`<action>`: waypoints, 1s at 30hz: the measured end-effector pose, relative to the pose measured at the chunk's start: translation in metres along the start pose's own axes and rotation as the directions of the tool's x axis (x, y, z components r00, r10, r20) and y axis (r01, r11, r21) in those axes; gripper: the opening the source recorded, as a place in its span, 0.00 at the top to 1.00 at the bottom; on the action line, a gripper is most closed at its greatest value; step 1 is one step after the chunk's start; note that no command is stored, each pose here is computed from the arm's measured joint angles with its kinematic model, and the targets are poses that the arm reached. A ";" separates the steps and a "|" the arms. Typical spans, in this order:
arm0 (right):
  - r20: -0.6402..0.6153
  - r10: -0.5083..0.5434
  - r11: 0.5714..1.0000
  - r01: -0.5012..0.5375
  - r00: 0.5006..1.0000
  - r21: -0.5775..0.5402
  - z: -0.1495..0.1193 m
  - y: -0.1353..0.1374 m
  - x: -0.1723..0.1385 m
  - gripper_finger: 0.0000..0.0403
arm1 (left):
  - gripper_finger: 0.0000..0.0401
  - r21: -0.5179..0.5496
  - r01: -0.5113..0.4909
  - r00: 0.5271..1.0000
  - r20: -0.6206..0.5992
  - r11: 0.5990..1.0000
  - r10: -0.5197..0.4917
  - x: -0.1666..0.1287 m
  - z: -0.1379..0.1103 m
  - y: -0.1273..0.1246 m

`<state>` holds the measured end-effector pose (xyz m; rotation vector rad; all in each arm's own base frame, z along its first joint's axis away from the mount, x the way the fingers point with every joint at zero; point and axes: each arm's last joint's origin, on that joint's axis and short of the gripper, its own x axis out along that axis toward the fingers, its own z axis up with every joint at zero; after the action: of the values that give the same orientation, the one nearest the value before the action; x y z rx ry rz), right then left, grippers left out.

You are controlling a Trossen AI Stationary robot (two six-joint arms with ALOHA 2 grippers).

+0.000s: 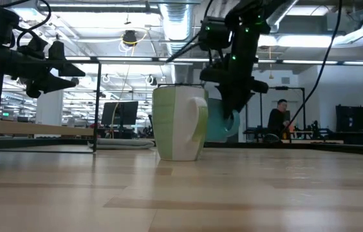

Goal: Stack small to large cups/mugs on shelf
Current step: Put the top blue mug on the shelf

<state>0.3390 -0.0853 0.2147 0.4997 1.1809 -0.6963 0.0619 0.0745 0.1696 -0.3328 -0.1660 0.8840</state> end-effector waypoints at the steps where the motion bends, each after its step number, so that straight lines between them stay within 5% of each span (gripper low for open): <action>1: 0.005 0.004 1.000 -0.004 1.000 -0.014 0.000 0.002 -0.002 0.75 | 0.35 0.000 0.000 1.000 -0.001 1.000 0.000 0.000 0.000 0.000; 18: 0.193 0.182 0.975 -0.151 0.964 -0.165 0.031 0.041 -0.078 0.75 | 0.35 0.000 -0.001 1.000 0.000 1.000 0.001 0.000 0.000 0.000; 30: 0.247 0.304 0.921 -0.219 0.920 -0.321 0.019 0.076 -0.120 0.75 | 0.35 0.057 -0.002 1.000 0.000 0.998 0.002 0.000 0.000 0.000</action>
<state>0.3808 -0.0183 0.3350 0.2895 0.8926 -0.3400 0.0619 0.0746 0.1695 -0.2797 -0.1402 0.8891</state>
